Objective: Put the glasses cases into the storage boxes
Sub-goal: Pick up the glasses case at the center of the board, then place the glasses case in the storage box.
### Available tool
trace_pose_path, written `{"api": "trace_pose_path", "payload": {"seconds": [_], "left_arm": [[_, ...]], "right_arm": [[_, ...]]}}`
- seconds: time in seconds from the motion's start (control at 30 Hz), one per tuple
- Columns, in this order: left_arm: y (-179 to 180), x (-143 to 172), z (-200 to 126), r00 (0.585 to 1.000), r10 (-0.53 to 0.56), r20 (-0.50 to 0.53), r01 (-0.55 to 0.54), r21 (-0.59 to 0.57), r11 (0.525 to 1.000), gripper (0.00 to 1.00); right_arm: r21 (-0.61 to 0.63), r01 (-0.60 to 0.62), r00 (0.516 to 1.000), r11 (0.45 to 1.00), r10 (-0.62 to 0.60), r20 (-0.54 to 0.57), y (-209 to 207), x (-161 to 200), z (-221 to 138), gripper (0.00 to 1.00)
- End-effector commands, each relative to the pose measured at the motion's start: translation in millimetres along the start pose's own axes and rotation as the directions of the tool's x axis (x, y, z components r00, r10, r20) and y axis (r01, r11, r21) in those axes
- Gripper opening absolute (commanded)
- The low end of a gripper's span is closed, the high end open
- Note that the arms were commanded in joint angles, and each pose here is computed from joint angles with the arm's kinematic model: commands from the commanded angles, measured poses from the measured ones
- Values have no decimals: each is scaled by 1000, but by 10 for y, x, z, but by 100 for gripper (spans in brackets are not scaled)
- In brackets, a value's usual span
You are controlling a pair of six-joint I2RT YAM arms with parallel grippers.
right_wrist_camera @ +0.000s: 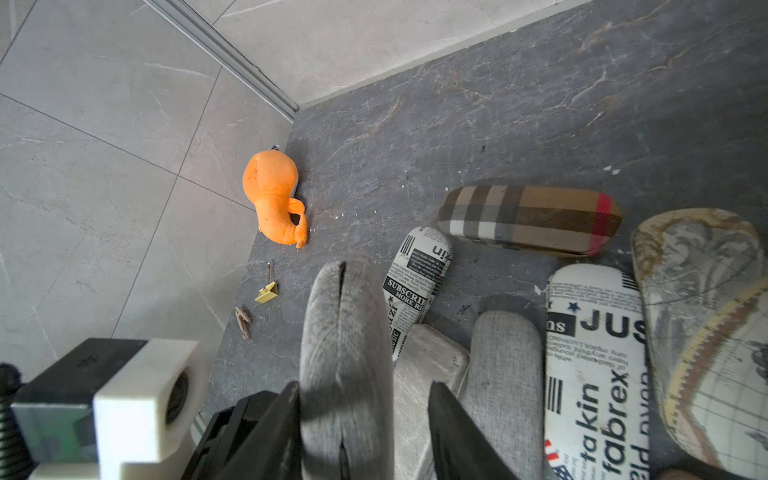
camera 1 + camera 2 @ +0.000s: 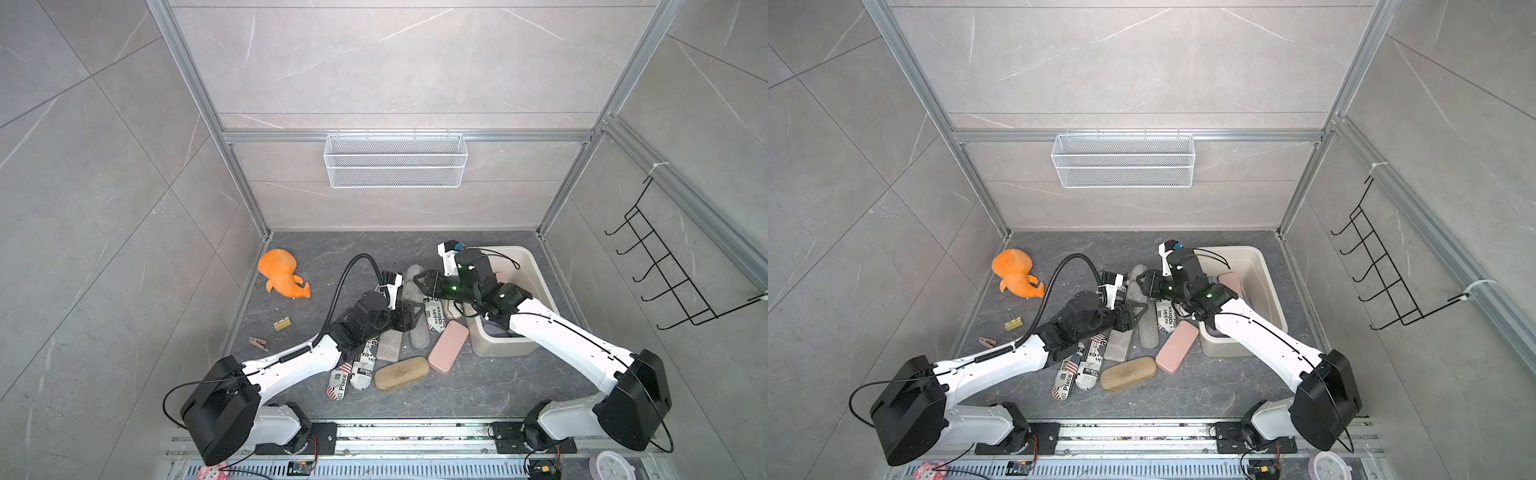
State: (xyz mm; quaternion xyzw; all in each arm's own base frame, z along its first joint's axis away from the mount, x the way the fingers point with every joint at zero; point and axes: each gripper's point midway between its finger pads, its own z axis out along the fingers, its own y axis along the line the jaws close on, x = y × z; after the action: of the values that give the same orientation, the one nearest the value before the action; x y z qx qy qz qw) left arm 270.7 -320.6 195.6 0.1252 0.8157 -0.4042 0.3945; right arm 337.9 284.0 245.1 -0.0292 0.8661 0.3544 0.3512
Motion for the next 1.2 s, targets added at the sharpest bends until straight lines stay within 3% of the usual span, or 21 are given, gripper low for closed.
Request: {"api": "trace_pose_path", "payload": {"seconds": [0.0, 0.3, 0.43, 0.6, 0.73, 0.97, 1.1, 1.17], "left_arm": [[-198, -223, -24, 996, 36, 77, -41, 69, 997, 44], [-179, -204, 15, 997, 48, 65, -52, 60, 997, 45], [-156, -176, 33, 997, 59, 47, -61, 46, 997, 58], [-114, -174, -44, 995, 74, 67, -76, 29, 997, 83], [-10, -195, -196, 993, 80, 91, -77, -33, 996, 95], [319, -227, -585, 983, 89, 161, -53, -216, 975, 98], [542, -159, -789, 977, 79, 198, -16, -302, 953, 99], [613, -123, -868, 976, 77, 202, -6, -331, 944, 99]], "right_arm": [[-42, -2, 1000, 999, 3, 6, 145, -68, 67, 48], [-43, 21, 1000, 999, -22, -22, 180, 10, 106, 38], [-47, 26, 1000, 999, -26, 1, 204, -28, 59, 32], [-38, 49, 998, 998, -48, 46, 262, -173, -36, 32], [-4, 91, 992, 996, -91, 85, 292, -323, -129, 32], [102, 153, 975, 983, -167, 144, 193, -642, -354, 31], [194, 151, 965, 969, -187, 182, -96, -892, -668, 31], [299, 160, 955, 941, -224, 195, -298, -1022, -879, 31]]}}
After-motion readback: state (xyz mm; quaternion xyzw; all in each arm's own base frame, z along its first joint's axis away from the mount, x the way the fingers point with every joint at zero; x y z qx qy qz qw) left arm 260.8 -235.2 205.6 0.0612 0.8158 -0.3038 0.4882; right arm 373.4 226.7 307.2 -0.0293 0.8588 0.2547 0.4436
